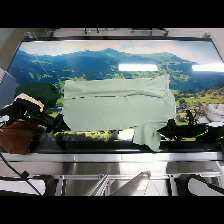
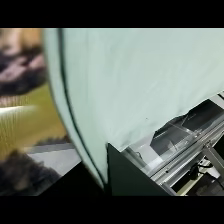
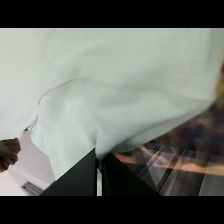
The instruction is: Fold the shirts.
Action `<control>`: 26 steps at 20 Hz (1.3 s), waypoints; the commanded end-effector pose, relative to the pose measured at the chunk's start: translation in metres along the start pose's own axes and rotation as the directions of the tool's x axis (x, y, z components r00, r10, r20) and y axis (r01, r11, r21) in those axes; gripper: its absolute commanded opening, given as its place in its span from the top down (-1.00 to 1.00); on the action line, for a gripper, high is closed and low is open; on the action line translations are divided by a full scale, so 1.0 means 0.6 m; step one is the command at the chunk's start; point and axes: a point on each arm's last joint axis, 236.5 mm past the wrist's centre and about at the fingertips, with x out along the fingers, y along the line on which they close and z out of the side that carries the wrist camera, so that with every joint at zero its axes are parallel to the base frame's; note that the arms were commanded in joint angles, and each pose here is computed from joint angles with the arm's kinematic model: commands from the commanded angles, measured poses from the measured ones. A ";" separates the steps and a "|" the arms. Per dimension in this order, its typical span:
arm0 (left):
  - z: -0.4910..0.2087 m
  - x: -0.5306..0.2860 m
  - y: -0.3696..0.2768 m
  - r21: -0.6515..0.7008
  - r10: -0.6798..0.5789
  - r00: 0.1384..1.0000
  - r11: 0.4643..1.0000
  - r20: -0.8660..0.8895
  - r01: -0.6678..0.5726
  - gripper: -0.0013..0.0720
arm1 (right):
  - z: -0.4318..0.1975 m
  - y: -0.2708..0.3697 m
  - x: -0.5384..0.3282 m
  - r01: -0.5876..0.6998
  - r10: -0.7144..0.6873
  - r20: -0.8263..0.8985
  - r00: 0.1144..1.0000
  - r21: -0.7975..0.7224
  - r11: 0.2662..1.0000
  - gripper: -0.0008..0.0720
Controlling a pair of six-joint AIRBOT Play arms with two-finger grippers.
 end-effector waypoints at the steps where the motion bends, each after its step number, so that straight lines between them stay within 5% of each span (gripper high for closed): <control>1: -0.006 0.000 0.016 -0.028 0.001 1.000 1.000 0.003 -0.001 0.91 | -0.008 0.004 0.000 -0.009 0.009 -0.020 1.000 -0.005 1.000 0.93; 19: 0.003 -0.069 0.031 -0.132 -0.118 0.985 0.982 0.129 0.135 0.91 | -0.041 0.030 -0.128 -0.102 0.103 0.017 0.995 -0.051 0.994 0.93; 22: 0.048 -0.132 -0.058 0.000 -0.244 0.931 0.967 0.270 0.253 0.91 | -0.007 0.096 -0.149 -0.232 0.243 0.106 0.964 -0.106 0.967 0.93; 26: 0.115 -0.205 -0.149 0.154 -0.209 0.931 0.973 0.299 0.169 0.91 | 0.096 0.162 -0.198 -0.256 0.304 0.254 0.918 -0.206 0.945 0.93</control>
